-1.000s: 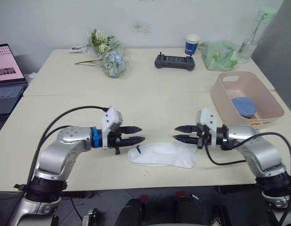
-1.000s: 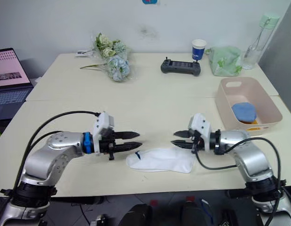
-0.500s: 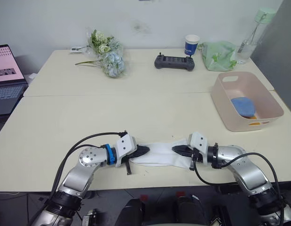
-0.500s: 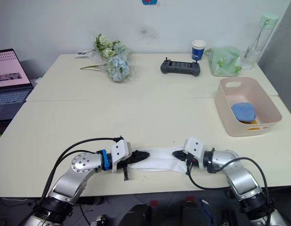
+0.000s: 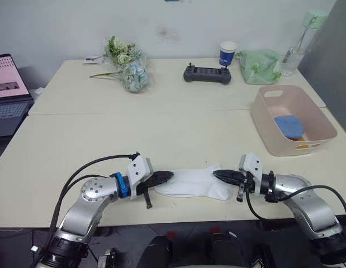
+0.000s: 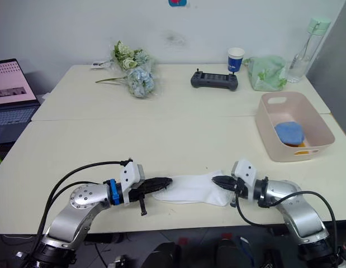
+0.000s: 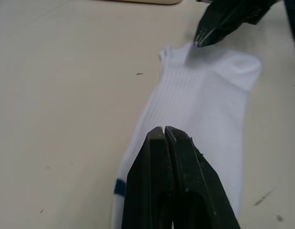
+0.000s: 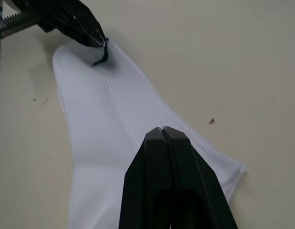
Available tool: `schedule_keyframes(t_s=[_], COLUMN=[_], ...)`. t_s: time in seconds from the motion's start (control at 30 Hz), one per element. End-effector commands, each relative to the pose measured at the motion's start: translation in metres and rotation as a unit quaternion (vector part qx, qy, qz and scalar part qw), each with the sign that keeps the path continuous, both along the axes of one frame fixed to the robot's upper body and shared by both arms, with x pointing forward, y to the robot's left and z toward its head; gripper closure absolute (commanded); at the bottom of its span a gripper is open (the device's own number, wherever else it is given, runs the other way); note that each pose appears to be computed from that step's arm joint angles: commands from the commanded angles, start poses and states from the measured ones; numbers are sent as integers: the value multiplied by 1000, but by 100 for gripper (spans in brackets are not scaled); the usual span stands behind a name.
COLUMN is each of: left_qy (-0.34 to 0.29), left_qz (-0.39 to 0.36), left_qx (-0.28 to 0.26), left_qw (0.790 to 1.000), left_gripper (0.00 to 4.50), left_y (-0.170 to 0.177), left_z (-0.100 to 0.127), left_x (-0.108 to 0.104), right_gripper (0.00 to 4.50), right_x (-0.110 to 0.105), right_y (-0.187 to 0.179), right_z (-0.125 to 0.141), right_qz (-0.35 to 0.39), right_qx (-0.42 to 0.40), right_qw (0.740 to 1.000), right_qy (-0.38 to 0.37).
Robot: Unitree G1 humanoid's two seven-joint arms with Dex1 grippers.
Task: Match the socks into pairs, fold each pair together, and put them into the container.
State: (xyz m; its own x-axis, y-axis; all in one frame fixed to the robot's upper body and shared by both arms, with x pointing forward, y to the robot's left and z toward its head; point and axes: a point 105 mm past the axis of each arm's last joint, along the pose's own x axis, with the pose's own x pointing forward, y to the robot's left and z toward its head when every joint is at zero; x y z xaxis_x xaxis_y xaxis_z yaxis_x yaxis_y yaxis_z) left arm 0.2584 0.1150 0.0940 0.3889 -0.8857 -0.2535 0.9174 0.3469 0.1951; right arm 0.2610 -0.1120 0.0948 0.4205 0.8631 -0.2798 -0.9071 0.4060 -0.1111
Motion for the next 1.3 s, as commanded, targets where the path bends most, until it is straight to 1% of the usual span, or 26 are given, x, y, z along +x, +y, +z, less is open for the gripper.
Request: schedule_keyframes(t_s=[0.03, 0.1, 0.17, 0.23, 0.3, 0.33, 0.4, 0.53, 0.6, 0.67, 0.77, 0.87, 0.97, 1.03, 1.1, 1.13, 1.23, 1.3], left_qy=[-1, 5, 13, 15, 13, 13, 4, 7, 14, 22, 41, 53, 45, 30, 10, 4, -1, -10], left_qz=[-20, -22, -31, -42, -42, -37, -29, -2, 21, 40, 58, 65, 70, 89, 112, 113, 94, 81], left_qx=[21, 36, 53, 81, 91, 83, 60, -6, -32, -34, -24, -5, 14, 11, -6, -11, -24, -25], left_qw=[1000, 999, 998, 996, 995, 996, 998, 1000, 999, 998, 997, 996, 996, 996, 994, 993, 995, 996], left_gripper=[447, 447, 447, 447, 447, 447, 447, 447, 447, 447, 447, 447, 447, 447, 447, 447, 447, 447], left_y=[-6, -6, -7, -5, -3, -3, -4, -7, -7, -4, 2, 10, 14, 18, 22, 22, 19, 19], left_z=[-4, -14, -21, -32, -36, -33, -22, 4, 12, 9, -1, -15, -23, -23, -16, -13, -5, 3], left_x=[-3, -4, -7, -10, -10, -9, -3, 10, 19, 26, 33, 33, 33, 39, 49, 50, 46, 42], right_gripper=[450, 450, 450, 450, 450, 450, 450, 450, 450, 450, 450, 450, 450, 450, 450, 450, 450, 450], right_x=[-4, -5, -6, -10, -12, -12, -8, 0, 5, 9, 11, 10, 9, 9, 9, 9, 8, 8], right_y=[3, 1, 0, -5, -9, -10, -8, -1, 0, -1, -2, -4, -8, -11, -14, -14, -11, -10], right_z=[-9, -18, -20, -27, -31, -31, -21, 0, 3, -5, -16, -21, -22, -22, -22, -21, -10, 4], right_qz=[11, 11, 14, 21, 22, 22, 15, -1, -10, -16, -18, -22, -26, -30, -33, -34, -32, -38], right_qx=[-26, -41, -50, -72, -87, -87, -64, -13, -10, -32, -53, -58, -64, -64, -63, -59, -36, -6], right_qw=[1000, 999, 999, 997, 996, 996, 998, 1000, 1000, 999, 998, 998, 998, 998, 997, 998, 999, 999], right_qy=[0, 7, 8, 12, 11, 9, 3, -6, -10, -13, -6, -2, -3, -2, -2, -2, 3, 14])
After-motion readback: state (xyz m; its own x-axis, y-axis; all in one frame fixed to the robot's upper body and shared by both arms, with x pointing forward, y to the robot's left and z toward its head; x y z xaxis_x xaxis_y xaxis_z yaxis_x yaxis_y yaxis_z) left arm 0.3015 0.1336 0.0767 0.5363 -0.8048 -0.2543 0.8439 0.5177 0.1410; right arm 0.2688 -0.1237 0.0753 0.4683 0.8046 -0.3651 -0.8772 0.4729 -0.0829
